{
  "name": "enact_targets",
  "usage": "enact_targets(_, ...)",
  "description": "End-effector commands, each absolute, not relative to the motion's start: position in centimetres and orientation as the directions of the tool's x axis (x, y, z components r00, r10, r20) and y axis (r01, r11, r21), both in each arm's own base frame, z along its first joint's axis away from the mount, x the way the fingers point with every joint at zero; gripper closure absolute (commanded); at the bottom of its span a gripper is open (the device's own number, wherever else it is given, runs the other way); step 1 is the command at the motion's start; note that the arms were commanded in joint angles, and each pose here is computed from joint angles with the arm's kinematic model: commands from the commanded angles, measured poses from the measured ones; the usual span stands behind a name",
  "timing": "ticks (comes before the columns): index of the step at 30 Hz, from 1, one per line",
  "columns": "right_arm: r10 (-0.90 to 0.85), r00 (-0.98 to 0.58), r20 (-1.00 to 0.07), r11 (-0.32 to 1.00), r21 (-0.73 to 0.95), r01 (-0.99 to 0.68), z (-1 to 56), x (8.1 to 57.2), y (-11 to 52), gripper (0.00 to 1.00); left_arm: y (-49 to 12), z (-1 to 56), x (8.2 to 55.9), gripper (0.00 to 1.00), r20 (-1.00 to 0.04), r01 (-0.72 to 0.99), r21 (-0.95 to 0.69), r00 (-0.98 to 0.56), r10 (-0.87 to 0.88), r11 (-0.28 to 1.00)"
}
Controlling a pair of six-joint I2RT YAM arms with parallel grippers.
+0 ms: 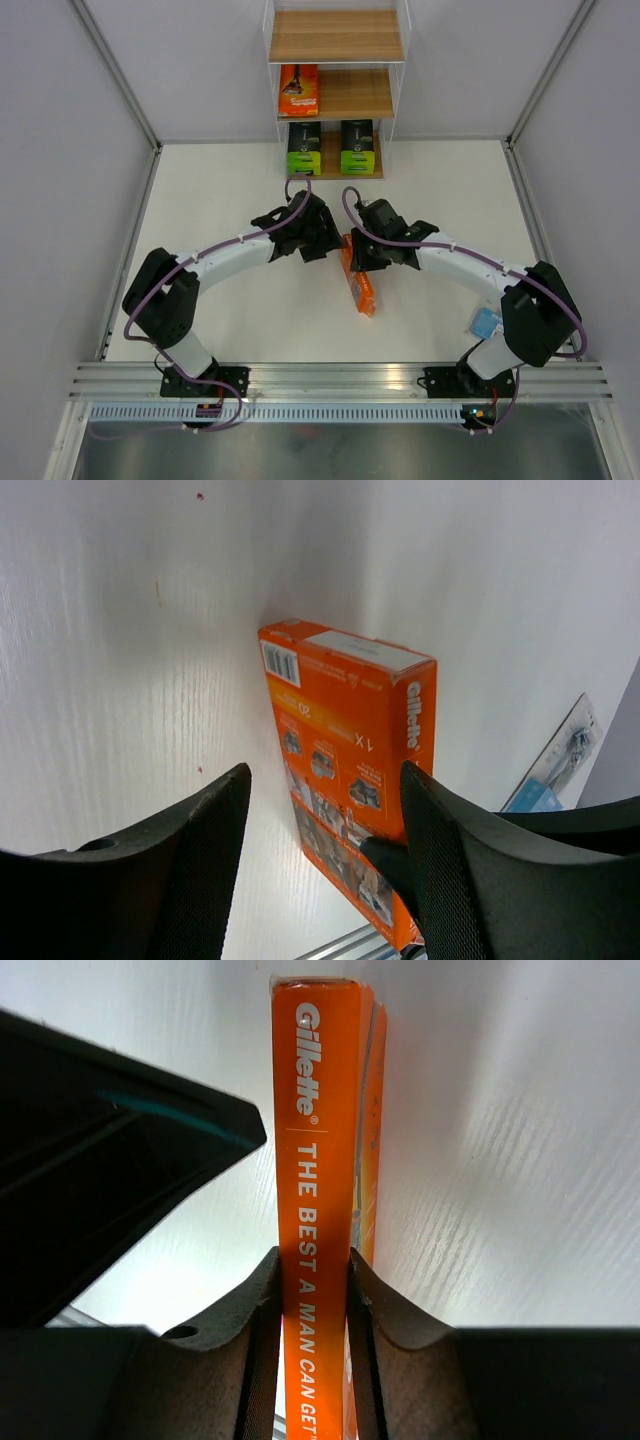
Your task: Place and organize the shaving razors onto the shelf
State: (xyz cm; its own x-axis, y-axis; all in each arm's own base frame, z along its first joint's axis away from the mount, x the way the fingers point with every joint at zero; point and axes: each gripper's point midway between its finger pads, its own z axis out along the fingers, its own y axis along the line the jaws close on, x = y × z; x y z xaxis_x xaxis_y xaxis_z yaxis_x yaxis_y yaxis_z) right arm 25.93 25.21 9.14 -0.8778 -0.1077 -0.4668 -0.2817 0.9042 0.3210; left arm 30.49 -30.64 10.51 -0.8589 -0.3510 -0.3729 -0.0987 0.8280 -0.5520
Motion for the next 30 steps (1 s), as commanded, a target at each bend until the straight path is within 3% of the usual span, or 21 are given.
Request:
enact_targets(1, -0.022, -0.852, -0.523, 0.927, 0.308, -0.213, 10.2, 27.1, 25.4, 0.99, -30.5, 11.7, 30.1, 0.33, -0.336, -0.203, -0.553, -0.833, -0.439, 0.808)
enact_targets(10, -0.045, -0.863, -0.504, 0.91, 0.336, -0.243, 9.0, 24.9, 27.5, 1.0, -32.7, 13.2, 31.3, 0.33, -0.351, -0.171, -0.585, -0.828, -0.438, 0.793)
enact_targets(20, 0.016, -0.845, -0.535, 0.898, 0.379, -0.223, 9.7, 25.0, 27.5, 0.98, -33.5, 9.3, 30.4, 0.37, -0.284, -0.231, -0.544, -0.854, -0.435, 0.807)
enact_targets(23, 0.021, -0.85, -0.526, 0.898, 0.383, -0.215, 9.2, 24.8, 27.4, 0.97, -33.7, 9.0, 30.4, 0.44, -0.278, -0.234, -0.547, -0.855, -0.438, 0.804)
enact_targets(25, 0.023, -0.851, -0.525, 0.903, 0.376, -0.208, 9.0, 24.7, 27.2, 0.96, -33.9, 9.1, 30.5, 0.55, -0.277, -0.23, -0.554, -0.855, -0.438, 0.8)
enact_targets(26, 0.024, -0.852, -0.523, 0.906, 0.371, -0.202, 8.9, 24.7, 27.1, 0.94, -34.0, 9.0, 30.5, 0.58, -0.276, -0.228, -0.555, -0.857, -0.436, 0.8)
enact_targets(28, 0.04, -0.848, -0.529, 0.923, 0.345, -0.172, 8.9, 24.9, 26.3, 0.78, -34.2, 8.9, 30.4, 0.66, -0.275, -0.215, -0.561, -0.863, -0.425, 0.799)
enact_targets(29, 0.059, -0.842, -0.535, 0.93, 0.337, -0.149, 9.3, 25.1, 25.9, 0.68, -34.2, 8.7, 30.4, 0.69, -0.274, -0.213, -0.56, -0.864, -0.422, 0.8)
enact_targets(30, 0.079, -0.848, -0.524, 0.939, 0.324, -0.113, 9.5, 25.0, 25.3, 0.49, -34.2, 8.7, 30.4, 0.71, -0.273, -0.21, -0.561, -0.866, -0.419, 0.801)
